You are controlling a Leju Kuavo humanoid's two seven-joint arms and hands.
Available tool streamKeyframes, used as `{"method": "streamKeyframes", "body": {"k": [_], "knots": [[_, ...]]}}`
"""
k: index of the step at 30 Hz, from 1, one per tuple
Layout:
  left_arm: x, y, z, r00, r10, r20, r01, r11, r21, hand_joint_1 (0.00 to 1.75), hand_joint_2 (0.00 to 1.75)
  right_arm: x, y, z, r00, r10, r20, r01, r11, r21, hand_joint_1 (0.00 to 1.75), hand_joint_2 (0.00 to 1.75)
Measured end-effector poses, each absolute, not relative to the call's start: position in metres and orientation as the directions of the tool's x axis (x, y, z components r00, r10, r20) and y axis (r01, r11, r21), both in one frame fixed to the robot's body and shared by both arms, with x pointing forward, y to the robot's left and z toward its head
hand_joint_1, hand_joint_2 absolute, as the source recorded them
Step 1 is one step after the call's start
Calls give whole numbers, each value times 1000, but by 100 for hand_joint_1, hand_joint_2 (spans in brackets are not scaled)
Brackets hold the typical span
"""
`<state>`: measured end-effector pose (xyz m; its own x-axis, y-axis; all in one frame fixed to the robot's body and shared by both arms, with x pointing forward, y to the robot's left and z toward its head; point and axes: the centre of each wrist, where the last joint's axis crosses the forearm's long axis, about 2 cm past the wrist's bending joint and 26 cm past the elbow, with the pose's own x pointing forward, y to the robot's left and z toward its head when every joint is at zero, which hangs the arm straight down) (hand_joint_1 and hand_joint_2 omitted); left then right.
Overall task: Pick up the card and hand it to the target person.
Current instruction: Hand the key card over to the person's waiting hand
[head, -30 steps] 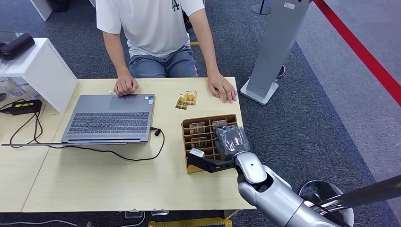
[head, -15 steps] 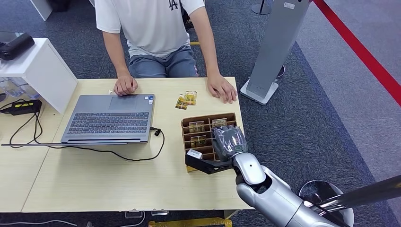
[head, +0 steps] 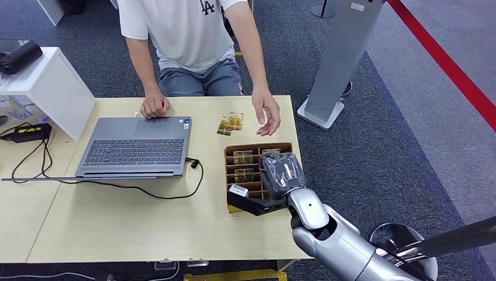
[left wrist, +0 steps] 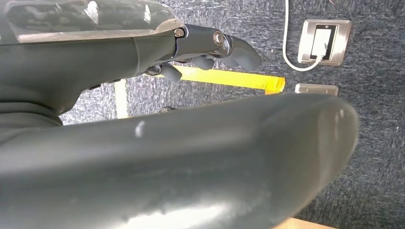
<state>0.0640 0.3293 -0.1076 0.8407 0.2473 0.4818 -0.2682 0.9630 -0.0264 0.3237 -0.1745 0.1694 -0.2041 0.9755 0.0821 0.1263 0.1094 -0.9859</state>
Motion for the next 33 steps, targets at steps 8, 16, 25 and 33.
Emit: {"method": "streamKeyframes", "body": {"k": [8,16,25,33], "knots": [[63,329,-108,840,251,481,-272,962,-26,0,0,317,-176,215,-238,968,79,338,159,-928,175,175],[62,329,-108,841,251,480,-272,962,-26,0,0,301,-174,249,-349,937,24,583,237,-777,175,175],[62,329,-108,841,252,478,-272,962,-27,0,0,295,-174,252,-396,918,19,625,284,-727,134,175],[62,329,-108,838,252,485,-270,962,-34,0,0,295,-175,245,-438,893,108,547,360,-756,0,175]]}}
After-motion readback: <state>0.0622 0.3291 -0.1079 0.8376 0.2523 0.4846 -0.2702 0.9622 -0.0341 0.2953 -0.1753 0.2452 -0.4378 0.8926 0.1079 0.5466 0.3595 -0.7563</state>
